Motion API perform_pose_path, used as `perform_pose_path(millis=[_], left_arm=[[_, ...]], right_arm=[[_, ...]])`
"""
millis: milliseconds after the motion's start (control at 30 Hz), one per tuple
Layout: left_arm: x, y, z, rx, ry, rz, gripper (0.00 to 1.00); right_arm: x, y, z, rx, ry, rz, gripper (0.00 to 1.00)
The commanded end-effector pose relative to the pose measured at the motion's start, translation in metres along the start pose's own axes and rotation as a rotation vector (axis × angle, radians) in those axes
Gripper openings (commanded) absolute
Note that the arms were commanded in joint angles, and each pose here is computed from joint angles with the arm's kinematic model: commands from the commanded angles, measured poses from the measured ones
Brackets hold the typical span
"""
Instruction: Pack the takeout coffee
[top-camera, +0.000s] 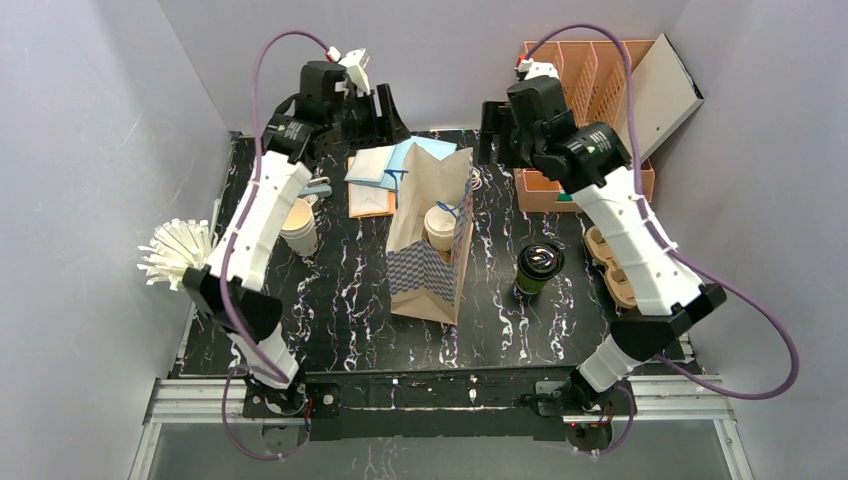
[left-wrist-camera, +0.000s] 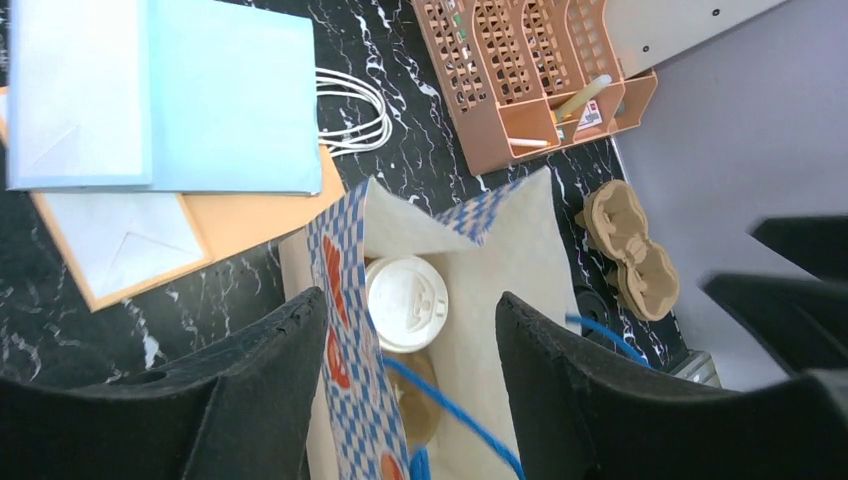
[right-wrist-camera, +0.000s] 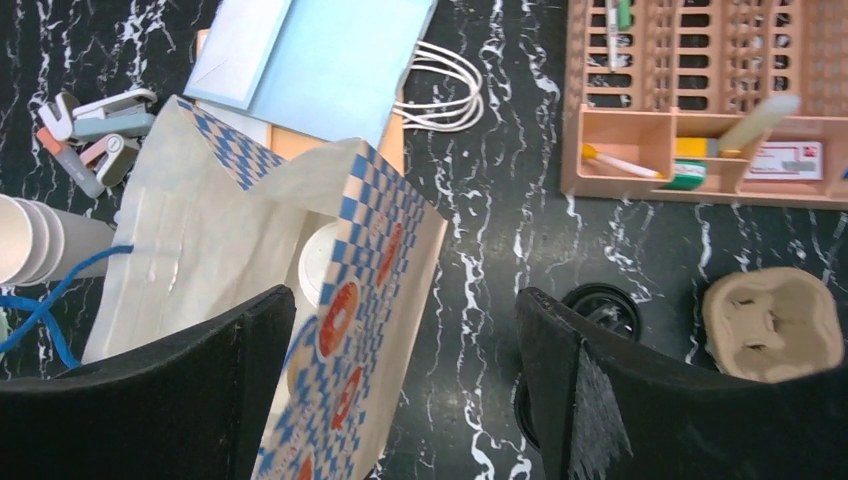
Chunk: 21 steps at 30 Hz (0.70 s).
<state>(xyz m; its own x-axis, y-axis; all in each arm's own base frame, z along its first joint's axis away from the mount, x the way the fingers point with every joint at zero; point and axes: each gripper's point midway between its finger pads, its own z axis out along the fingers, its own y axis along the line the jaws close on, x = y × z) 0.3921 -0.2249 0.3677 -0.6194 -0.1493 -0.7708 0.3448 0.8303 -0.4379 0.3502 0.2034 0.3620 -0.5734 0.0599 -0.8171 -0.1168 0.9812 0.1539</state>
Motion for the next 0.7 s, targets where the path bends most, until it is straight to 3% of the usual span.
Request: perform_pose_path(millis=[0, 67, 167, 233, 467, 667], left_arm=[[-0.001, -0.011, 0.029, 0.100, 0.030, 0.004, 0.61], [0.001, -0.007, 0.040, 0.103, 0.031, 0.022, 0.67], [0.003, 0.002, 0.051, 0.077, 0.034, 0.066, 0.83], [0.003, 0.005, 0.055, 0.072, 0.035, 0.090, 0.87], [0.001, 0.009, 0.063, 0.063, 0.030, 0.097, 0.84], [-0.002, 0.009, 0.053, 0.040, -0.024, 0.028, 0.80]], right_arm=[[0.012, -0.034, -0.019, 0.119, 0.028, 0.009, 0.92], [0.031, -0.046, -0.024, 0.158, 0.097, 0.029, 0.98], [0.073, -0.061, -0.023, 0.199, 0.232, 0.082, 0.98], [0.102, -0.074, -0.021, 0.246, 0.327, 0.131, 0.98], [0.157, -0.092, -0.017, 0.292, 0.452, 0.265, 0.98], [0.183, -0.100, -0.007, 0.297, 0.537, 0.247, 0.98]])
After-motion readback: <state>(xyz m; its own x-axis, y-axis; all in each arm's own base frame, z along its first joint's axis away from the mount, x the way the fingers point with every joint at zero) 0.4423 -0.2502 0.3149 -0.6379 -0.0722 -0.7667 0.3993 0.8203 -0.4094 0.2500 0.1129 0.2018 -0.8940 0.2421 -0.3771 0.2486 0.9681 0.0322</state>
